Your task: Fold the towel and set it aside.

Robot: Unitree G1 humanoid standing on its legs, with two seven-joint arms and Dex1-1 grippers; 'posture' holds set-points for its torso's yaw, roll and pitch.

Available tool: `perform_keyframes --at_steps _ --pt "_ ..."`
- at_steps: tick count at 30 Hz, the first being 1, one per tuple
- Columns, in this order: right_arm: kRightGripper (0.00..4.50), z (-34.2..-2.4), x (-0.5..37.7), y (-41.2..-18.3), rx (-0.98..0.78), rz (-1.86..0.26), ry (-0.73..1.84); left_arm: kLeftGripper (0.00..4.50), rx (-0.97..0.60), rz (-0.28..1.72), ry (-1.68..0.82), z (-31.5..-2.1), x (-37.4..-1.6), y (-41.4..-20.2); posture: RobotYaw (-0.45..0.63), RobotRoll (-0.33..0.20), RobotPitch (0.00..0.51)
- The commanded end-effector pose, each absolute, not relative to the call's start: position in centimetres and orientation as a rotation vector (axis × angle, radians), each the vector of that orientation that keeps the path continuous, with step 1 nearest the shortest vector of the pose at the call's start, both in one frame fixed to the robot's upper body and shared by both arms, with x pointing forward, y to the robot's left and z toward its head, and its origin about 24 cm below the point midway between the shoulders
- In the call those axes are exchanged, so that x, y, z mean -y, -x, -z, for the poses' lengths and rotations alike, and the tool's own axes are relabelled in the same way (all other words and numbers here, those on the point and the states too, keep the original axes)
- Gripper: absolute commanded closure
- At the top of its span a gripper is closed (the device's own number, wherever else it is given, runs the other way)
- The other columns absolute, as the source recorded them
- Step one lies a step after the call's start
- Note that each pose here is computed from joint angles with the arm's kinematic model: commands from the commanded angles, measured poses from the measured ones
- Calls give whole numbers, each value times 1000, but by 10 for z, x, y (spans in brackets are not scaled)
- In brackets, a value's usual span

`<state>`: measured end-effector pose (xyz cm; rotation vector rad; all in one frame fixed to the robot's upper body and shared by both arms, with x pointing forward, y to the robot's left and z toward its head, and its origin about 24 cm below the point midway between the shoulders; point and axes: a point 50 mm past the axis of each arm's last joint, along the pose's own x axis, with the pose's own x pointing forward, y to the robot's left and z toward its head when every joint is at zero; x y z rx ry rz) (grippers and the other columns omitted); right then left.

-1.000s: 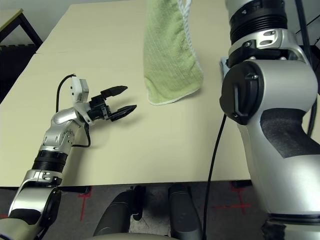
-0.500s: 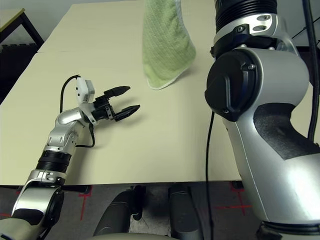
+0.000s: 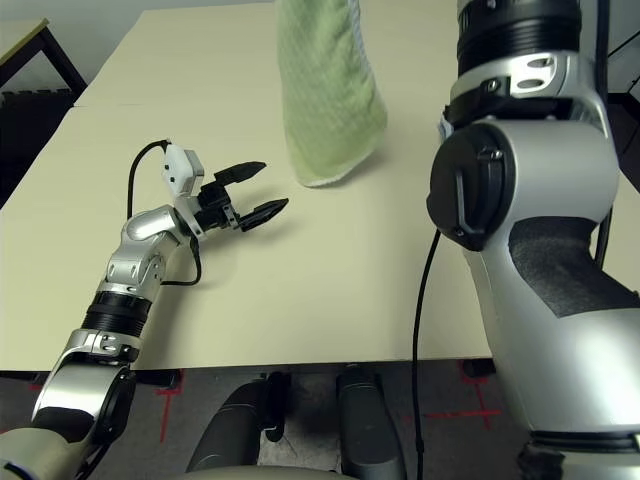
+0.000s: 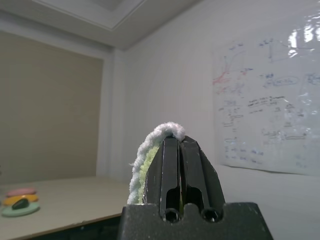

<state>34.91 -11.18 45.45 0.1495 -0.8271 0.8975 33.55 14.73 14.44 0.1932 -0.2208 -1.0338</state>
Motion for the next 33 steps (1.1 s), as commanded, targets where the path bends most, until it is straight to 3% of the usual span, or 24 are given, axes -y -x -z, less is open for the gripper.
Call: perform_keyframes --at_steps 1,11,17,25,28,33 --pt "4474 -461 101 -343 856 -910 -104 0 221 1066 -201 -143 -139 -332 -85 0 137" --pt "4474 -458 73 -349 762 -894 -156 0 214 1081 -183 -145 -128 -333 -66 0 134" --pt "4474 -441 61 -363 672 -844 -192 0 74 1146 -173 -138 -130 -322 -50 0 141" --pt "4474 -434 47 -366 641 -857 -207 0 46 1013 -210 -156 -130 -327 -22 0 148" --pt "4474 -431 42 -367 631 -852 -198 0 -1 952 -155 -163 -124 -331 -18 0 151" --pt "4474 -430 37 -367 631 -844 -197 0 -73 1010 93 -178 -98 -321 -16 0 154"
